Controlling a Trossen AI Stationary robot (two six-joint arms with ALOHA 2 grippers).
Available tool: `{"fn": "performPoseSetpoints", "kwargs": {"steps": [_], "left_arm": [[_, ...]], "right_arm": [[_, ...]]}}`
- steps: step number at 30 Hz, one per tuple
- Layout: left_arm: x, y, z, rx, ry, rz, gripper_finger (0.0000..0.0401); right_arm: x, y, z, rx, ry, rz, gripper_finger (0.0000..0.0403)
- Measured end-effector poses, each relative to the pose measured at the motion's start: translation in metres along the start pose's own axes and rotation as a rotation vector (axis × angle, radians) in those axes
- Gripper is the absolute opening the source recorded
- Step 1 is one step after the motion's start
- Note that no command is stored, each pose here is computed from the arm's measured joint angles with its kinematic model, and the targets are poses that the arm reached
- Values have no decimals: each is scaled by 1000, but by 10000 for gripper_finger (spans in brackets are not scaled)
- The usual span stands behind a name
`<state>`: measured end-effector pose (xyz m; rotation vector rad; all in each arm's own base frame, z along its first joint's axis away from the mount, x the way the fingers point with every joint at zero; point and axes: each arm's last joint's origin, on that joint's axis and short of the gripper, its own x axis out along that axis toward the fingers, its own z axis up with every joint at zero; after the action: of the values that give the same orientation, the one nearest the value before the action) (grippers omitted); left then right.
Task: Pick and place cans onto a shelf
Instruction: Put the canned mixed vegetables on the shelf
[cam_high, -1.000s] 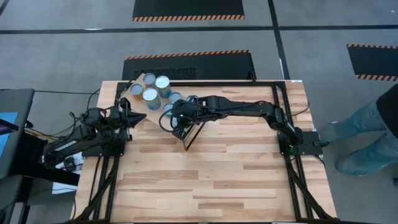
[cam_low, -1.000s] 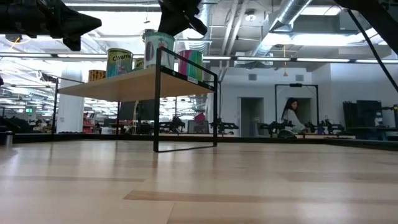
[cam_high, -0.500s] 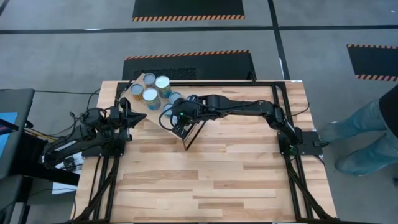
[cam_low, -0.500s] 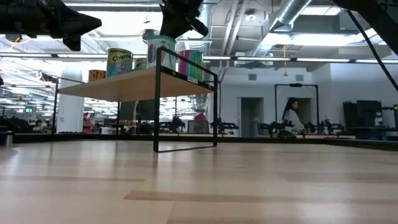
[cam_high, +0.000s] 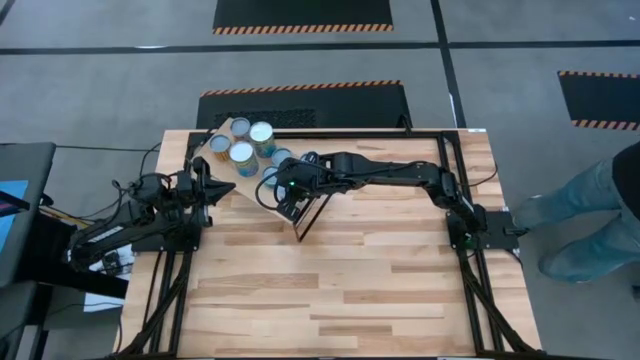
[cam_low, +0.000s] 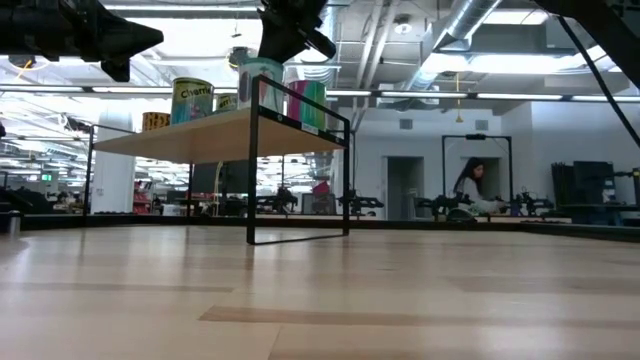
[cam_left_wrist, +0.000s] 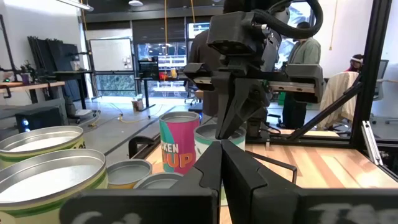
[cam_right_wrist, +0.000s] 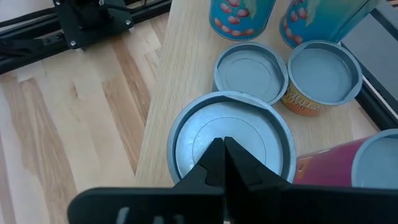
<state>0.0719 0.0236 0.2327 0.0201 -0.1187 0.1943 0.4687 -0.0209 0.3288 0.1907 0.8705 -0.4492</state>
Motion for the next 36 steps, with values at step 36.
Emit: {"fn": "performPoseSetpoints", "kwargs": {"steps": [36], "left_arm": [[0,0,0,-5,0,0,0]], "right_arm": [[-14,4,4,-50,-68,-19,31]]}}
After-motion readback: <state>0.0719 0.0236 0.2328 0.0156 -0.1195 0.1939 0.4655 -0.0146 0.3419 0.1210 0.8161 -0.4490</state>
